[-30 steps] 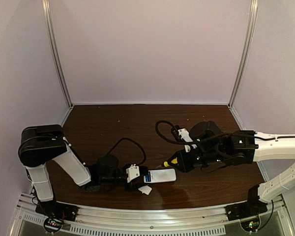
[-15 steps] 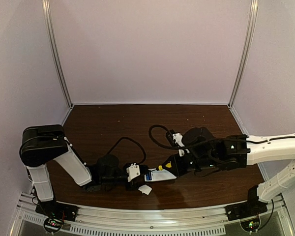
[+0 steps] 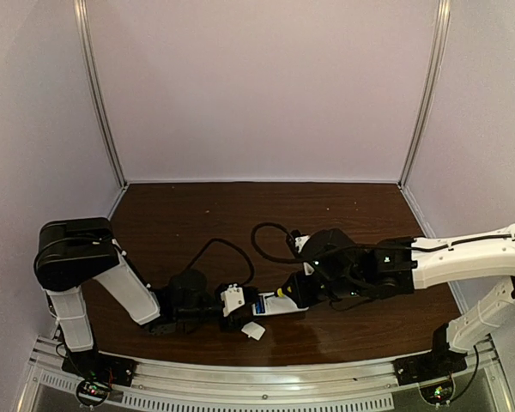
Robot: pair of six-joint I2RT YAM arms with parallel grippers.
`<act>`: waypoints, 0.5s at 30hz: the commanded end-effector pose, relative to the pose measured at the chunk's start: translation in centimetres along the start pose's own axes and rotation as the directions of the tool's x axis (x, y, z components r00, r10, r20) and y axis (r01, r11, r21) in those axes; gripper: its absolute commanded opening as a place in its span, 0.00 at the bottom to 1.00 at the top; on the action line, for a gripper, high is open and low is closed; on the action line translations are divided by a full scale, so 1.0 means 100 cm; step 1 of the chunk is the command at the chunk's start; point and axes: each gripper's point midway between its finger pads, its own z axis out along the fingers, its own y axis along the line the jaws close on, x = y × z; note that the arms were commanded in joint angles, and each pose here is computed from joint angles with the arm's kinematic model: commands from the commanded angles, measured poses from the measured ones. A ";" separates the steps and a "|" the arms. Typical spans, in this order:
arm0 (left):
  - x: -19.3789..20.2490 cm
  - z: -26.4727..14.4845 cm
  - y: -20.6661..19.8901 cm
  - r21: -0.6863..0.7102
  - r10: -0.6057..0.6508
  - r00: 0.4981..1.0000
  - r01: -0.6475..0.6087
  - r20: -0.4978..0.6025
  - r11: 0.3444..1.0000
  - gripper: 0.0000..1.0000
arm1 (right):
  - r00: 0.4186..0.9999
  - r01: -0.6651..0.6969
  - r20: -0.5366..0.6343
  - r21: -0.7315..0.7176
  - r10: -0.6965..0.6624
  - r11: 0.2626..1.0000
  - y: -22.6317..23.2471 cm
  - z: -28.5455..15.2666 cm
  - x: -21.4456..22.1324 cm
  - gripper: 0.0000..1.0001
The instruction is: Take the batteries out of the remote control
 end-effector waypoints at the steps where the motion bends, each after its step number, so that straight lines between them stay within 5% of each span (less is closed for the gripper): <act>1: -0.013 0.004 0.007 -0.028 0.015 0.999 -0.014 0.052 1.000 0.24 | 0.999 -0.006 0.039 0.022 0.005 1.000 0.005 -0.001 -0.012 0.00; 15: -0.013 0.006 0.009 -0.036 0.005 0.999 -0.003 0.050 0.999 0.24 | 0.999 -0.003 0.041 0.073 0.000 0.997 0.003 0.005 -0.014 0.00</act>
